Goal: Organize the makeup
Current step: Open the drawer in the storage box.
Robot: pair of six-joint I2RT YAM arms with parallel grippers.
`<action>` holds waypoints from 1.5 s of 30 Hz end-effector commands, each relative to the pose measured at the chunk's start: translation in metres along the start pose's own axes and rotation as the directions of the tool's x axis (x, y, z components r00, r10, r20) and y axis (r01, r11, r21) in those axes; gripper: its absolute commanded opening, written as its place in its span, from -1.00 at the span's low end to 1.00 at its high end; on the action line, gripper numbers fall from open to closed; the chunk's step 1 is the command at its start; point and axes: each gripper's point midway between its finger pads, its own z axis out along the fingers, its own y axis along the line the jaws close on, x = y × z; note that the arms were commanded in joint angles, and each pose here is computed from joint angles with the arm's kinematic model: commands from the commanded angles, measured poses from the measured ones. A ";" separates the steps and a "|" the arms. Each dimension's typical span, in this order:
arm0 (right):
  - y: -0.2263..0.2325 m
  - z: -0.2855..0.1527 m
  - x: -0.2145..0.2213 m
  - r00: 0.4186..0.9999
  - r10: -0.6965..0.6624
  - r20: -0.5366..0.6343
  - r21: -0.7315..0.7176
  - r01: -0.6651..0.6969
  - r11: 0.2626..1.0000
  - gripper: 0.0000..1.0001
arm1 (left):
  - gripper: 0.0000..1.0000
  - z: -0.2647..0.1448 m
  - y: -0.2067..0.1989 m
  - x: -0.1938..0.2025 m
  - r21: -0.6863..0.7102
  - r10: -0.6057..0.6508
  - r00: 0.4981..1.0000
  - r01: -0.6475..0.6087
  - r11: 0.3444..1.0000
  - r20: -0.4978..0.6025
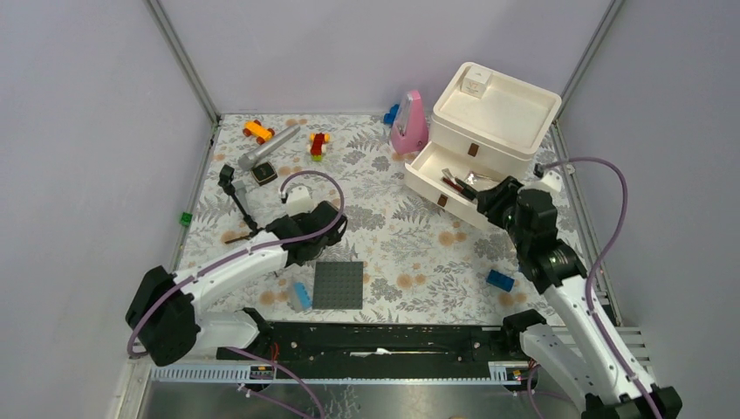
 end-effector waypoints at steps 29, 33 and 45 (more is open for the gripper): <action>0.058 0.127 -0.080 0.979 -0.032 0.200 0.079 0.017 0.997 0.15 | 0.64 -0.014 0.003 0.002 0.127 -0.054 0.998 0.052 0.990 0.014; 0.056 0.137 -0.081 0.979 -0.050 0.198 0.112 0.029 0.993 0.15 | 0.64 -0.013 0.000 0.003 0.135 -0.056 0.998 0.055 0.989 0.010; 0.050 0.153 -0.077 0.981 -0.056 0.186 0.159 0.026 0.987 0.13 | 0.64 -0.018 -0.009 -0.008 0.158 -0.095 0.995 0.089 0.983 0.030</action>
